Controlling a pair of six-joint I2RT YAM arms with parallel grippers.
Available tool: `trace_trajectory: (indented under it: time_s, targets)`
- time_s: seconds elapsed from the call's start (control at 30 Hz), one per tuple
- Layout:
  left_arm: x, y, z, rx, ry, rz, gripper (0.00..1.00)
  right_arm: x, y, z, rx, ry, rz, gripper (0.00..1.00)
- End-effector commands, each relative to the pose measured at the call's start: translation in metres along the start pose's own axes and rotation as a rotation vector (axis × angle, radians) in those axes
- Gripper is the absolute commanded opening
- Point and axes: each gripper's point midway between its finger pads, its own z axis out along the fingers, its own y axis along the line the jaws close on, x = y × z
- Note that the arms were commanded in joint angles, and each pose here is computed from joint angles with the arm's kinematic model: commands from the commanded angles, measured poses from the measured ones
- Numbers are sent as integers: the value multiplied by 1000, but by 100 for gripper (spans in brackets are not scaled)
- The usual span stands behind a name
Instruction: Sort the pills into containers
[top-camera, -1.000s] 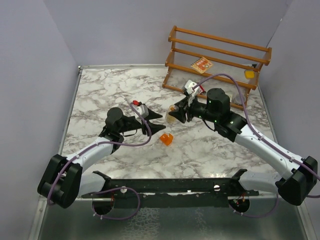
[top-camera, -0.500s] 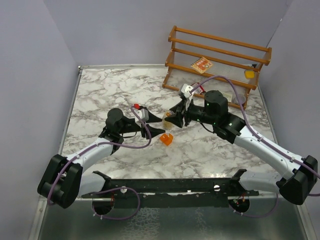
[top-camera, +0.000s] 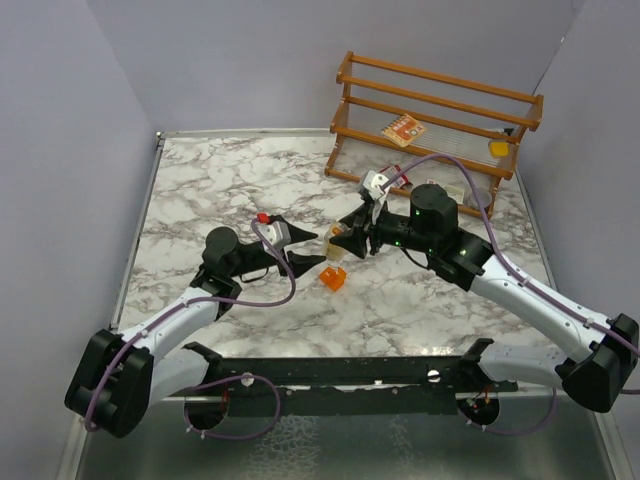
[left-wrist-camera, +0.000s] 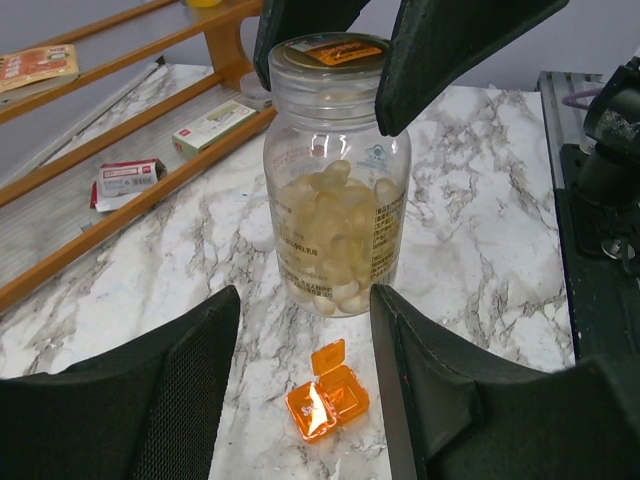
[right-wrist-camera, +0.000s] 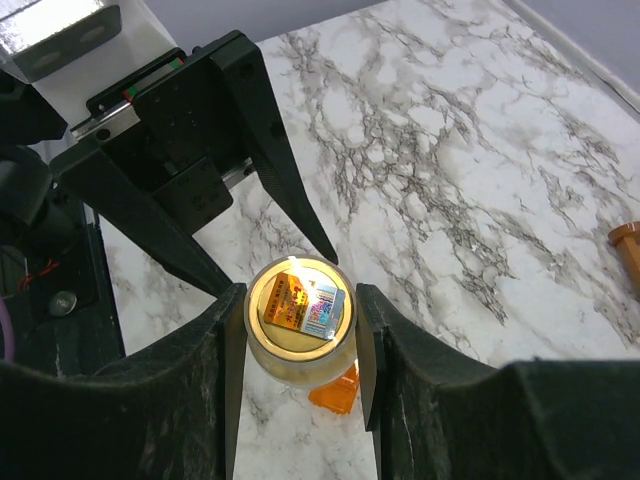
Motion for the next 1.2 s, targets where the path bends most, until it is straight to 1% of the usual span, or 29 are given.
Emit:
trace_trajectory:
  time_s: [0.0,0.13,0.53,1.17]
  targets:
    - [-3,-1,5,31,-4,-17,58,-8,3,2,-7,-39,4,1]
    - [-1,-2,7,46,2,-36,70,-10,6,5,-20,-50,5,1]
    - [-15,-16,6,120,-36,-25,80,-9,15,10,-66,-57,8,1]
    - [-19,-23,6,153,-59,-46,81,-14,25,15,-121,-93,19,1]
